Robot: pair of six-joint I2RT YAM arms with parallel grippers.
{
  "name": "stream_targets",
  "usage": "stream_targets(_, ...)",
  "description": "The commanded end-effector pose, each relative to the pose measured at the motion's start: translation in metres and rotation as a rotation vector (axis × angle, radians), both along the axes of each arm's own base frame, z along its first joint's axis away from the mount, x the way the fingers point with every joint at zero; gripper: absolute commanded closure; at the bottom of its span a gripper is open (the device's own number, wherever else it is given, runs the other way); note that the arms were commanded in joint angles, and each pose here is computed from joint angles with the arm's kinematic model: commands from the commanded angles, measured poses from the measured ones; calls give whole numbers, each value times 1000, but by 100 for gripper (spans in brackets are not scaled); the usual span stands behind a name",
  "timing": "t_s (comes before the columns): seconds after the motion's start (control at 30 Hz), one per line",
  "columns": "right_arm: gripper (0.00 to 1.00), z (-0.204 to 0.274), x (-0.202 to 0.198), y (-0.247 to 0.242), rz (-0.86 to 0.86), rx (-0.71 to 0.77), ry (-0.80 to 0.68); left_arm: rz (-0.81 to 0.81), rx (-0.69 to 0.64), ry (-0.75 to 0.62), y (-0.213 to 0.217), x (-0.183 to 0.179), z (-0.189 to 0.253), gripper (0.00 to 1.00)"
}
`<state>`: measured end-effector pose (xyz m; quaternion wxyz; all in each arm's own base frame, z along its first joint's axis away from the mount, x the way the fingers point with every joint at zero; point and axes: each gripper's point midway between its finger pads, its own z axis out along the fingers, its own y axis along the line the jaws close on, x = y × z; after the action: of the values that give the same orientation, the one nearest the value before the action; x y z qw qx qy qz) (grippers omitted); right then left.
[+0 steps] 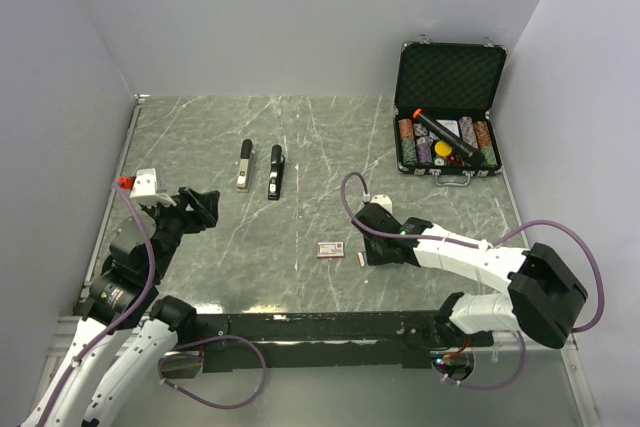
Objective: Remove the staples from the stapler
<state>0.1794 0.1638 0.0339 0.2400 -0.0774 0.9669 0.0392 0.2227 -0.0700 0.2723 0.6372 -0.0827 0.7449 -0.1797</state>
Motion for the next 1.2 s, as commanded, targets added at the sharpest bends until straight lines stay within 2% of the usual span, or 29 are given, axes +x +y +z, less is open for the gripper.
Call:
stream_targets(0.0, 80, 0, 7, 5, -8, 27, -11, -1, -24, -19, -1, 2, 7, 27)
stream_targets(1.03, 80, -14, 7, -8, -62, -12, 24, -1, -27, -26, -1, 1, 9, 27)
stream_targets(1.17, 78, -15, 7, -7, -64, -9, 27, -1, -28, -28, -1, 1, 9, 27)
